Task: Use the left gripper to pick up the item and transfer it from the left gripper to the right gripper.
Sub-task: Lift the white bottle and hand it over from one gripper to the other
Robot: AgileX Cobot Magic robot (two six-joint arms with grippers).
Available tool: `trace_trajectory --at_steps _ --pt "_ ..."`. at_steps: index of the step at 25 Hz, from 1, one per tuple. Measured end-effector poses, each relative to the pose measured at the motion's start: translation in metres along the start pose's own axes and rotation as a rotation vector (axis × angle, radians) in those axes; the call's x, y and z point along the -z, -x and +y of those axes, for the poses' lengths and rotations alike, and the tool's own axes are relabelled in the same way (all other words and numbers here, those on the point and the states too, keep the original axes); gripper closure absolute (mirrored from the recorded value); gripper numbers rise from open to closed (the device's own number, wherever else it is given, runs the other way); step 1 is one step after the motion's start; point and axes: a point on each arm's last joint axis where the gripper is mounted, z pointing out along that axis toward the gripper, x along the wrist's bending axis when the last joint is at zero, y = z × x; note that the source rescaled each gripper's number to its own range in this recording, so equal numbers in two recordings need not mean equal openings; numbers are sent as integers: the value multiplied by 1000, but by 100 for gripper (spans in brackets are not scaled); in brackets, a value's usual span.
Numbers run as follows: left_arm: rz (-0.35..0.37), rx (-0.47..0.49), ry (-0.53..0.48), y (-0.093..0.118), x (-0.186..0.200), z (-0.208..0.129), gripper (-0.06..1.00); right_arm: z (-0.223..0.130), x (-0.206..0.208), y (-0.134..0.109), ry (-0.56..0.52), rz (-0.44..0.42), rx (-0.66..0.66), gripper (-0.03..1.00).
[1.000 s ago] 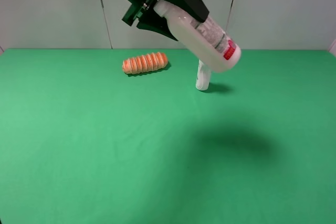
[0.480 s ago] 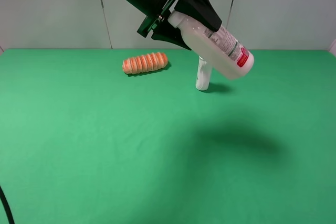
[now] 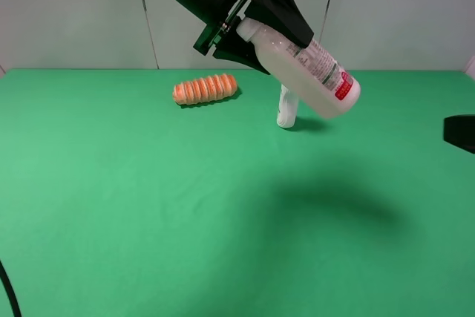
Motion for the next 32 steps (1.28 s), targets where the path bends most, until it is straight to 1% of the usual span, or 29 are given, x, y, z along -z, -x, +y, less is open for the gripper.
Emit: trace_trajectory --at_steps 3,9,15,19,22,26,32 --pt "1 0 0 0 0 0 94 6 -9 -4 5 56 82 -3" --pt "-4 2 1 0 0 0 94 33 -21 -7 19 117 196 -3" --pt "-10 4 3 1 0 0 94 53 -42 -19 -17 216 327 -3" --pt "-10 4 3 1 0 0 94 62 -56 -31 -42 284 375 -3" --pt "-10 3 3 1 0 0 94 72 -66 -36 -47 305 394 -3" --pt "-11 3 2 1 0 0 94 82 -78 -37 -60 308 398 -3" --pt "-17 3 -14 2 0 -1 94 83 -91 -39 -90 319 416 -3"
